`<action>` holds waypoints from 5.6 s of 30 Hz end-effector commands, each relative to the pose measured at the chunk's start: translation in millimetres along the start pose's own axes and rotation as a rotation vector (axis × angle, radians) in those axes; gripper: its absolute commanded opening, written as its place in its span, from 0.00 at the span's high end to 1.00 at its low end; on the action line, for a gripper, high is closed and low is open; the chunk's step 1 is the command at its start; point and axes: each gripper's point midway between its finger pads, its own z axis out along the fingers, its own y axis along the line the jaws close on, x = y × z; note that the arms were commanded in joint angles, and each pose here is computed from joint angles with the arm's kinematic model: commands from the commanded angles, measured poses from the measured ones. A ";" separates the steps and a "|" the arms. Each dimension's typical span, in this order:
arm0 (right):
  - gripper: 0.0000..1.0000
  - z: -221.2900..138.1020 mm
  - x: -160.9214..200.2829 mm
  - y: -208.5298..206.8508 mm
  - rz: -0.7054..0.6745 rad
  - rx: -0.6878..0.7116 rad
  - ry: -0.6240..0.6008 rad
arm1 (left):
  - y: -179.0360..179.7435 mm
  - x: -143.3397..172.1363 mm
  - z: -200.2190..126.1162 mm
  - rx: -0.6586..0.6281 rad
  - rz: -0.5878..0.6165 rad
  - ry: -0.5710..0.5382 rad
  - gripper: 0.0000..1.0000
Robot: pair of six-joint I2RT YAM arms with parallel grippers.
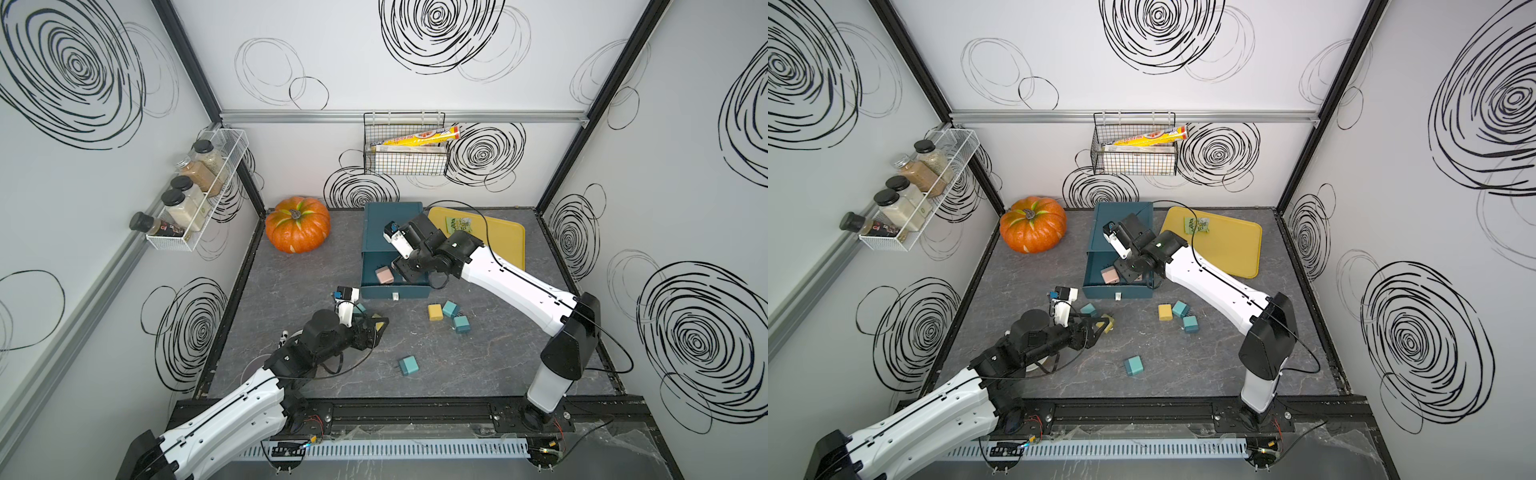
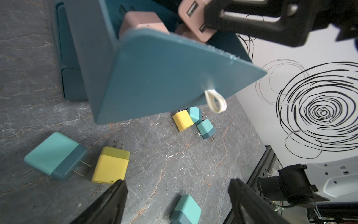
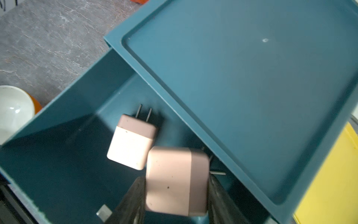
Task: Place the plugs into the drawer by color
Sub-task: Adjust the plug in the drawer, then close the drawer in the storage box.
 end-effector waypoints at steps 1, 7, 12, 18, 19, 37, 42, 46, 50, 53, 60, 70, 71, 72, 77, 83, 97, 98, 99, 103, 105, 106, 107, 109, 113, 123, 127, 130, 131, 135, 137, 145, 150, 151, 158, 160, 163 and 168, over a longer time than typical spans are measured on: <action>0.71 -2.7 18.6 -17.2 0.010 0.092 0.071 | -14.5 -22.1 -0.8 0.030 0.017 -0.061 0.11; 0.71 1.0 21.6 -25.9 0.001 0.148 0.114 | -14.2 -25.9 0.3 0.017 0.020 -0.068 0.11; 0.71 5.7 27.7 -28.9 -0.014 0.167 0.157 | -12.5 -26.9 2.1 0.001 0.024 -0.062 0.11; 0.71 33.0 33.1 -3.9 -0.030 0.039 0.221 | -12.7 -28.5 1.7 -0.001 0.025 -0.067 0.11; 0.71 37.2 31.9 0.6 -0.029 0.015 0.230 | -12.7 -28.9 1.7 -0.003 0.027 -0.068 0.11; 0.71 5.5 -18.7 18.7 0.020 -0.109 0.012 | -15.1 -31.7 2.6 0.002 0.035 -0.070 0.10; 0.71 7.3 -1.0 25.0 0.000 -0.145 0.079 | -15.3 -30.8 4.3 0.004 0.034 -0.065 0.10; 0.71 19.6 7.9 29.0 -0.002 -0.147 0.105 | -15.2 -30.7 5.4 0.004 0.034 -0.064 0.10; 0.70 32.9 5.9 25.1 0.012 -0.114 0.096 | -13.8 -29.3 7.2 -0.002 0.035 -0.057 0.10; 0.70 32.7 -4.2 43.1 0.010 -0.215 0.055 | -13.6 -29.8 7.2 -0.004 0.037 -0.058 0.10; 0.70 19.4 -18.2 56.0 -0.011 -0.258 0.011 | -12.6 -35.7 7.6 -0.023 0.045 -0.073 0.09; 0.69 38.8 -17.3 59.4 -0.007 -0.253 0.039 | -11.2 -33.3 10.3 -0.026 0.043 -0.063 0.09; 0.69 46.0 -11.2 50.8 -0.007 -0.200 0.063 | -11.1 -33.7 10.0 -0.027 0.043 -0.066 0.09; 0.69 51.5 -5.6 44.6 -0.012 -0.159 0.082 | -11.3 -33.8 10.1 -0.026 0.044 -0.067 0.09; 0.68 62.6 11.4 23.5 -0.025 -0.038 0.123 | -11.2 -33.4 10.5 -0.025 0.042 -0.064 0.09; 0.68 46.4 6.4 7.5 0.000 0.042 0.094 | -9.9 -31.2 10.9 -0.028 0.042 -0.058 0.09; 0.42 39.0 13.0 7.4 0.039 0.024 0.092 | -9.9 -32.3 8.2 -0.026 0.040 -0.067 0.06; 0.39 37.2 11.4 8.2 0.042 0.017 0.085 | -10.0 -32.0 8.1 -0.025 0.039 -0.066 0.06; 0.38 33.8 9.3 8.1 0.046 0.016 0.079 | -9.6 -31.9 8.0 -0.026 0.038 -0.067 0.06; 0.38 14.8 -2.9 5.8 0.056 0.010 0.028 | -9.5 -31.8 8.0 -0.027 0.038 -0.066 0.06; 0.38 3.1 -9.9 7.6 0.065 -0.010 -0.003 | -10.7 -34.5 7.2 -0.026 0.036 -0.073 0.06; 0.38 -4.6 -13.9 9.7 0.065 -0.027 -0.019 | -11.0 -35.7 6.6 -0.030 0.037 -0.075 0.05; 0.37 -11.0 -17.7 9.7 0.072 -0.032 -0.035 | -11.9 -38.2 4.7 -0.034 0.036 -0.078 0.05; 0.32 -26.7 -24.8 9.9 0.082 -0.047 -0.076 | -13.5 -45.1 -2.8 -0.053 0.021 -0.089 0.05; 0.28 -53.5 -31.8 2.7 0.090 -0.036 -0.139 | -25.7 -62.6 -28.2 -0.049 -0.018 -0.132 0.09; 0.46 -101.9 -4.1 38.1 0.085 -0.286 -0.238 | -55.5 -153.5 -62.4 -0.153 0.009 -0.284 0.14; 0.51 -118.0 23.9 70.2 0.093 -0.465 -0.278 | -34.4 -187.4 -23.4 -0.268 0.033 -0.229 0.21; 0.52 -113.9 44.4 92.7 0.083 -0.523 -0.273 | -10.0 -211.6 4.2 -0.301 0.027 -0.203 0.24; 0.52 -110.2 48.7 96.8 0.076 -0.522 -0.269 | -1.1 -216.6 12.7 -0.316 0.021 -0.189 0.25; 0.52 -84.5 61.8 100.0 0.082 -0.504 -0.251 | 28.5 -227.6 45.3 -0.360 0.006 -0.128 0.28; 0.51 -73.3 63.5 96.3 0.088 -0.468 -0.248 | 40.7 -227.5 55.3 -0.388 0.000 -0.109 0.30; 0.46 -38.4 41.3 52.4 0.124 -0.168 -0.267 | 54.2 -203.7 72.6 -0.354 -0.013 -0.069 0.47; 0.45 -26.2 16.8 39.2 0.127 -0.106 -0.302 | 52.3 -194.6 72.0 -0.336 -0.010 -0.064 0.59; 0.45 -23.3 12.0 38.1 0.121 -0.095 -0.311 | 50.8 -193.9 71.8 -0.335 -0.007 -0.066 0.60; 0.43 6.1 -9.9 13.5 0.122 0.068 -0.327 | 52.9 -187.5 72.6 -0.333 -0.005 -0.064 0.60; 0.44 11.5 -14.4 7.0 0.130 0.081 -0.332 | 54.5 -184.4 73.6 -0.333 -0.006 -0.056 0.60; 0.44 12.9 -23.8 -1.3 0.153 0.094 -0.370 | 54.7 -182.4 73.5 -0.327 -0.008 -0.059 0.60; 0.44 11.6 -32.0 -13.0 0.152 0.170 -0.429 | 55.7 -179.7 70.2 -0.329 -0.011 -0.063 0.60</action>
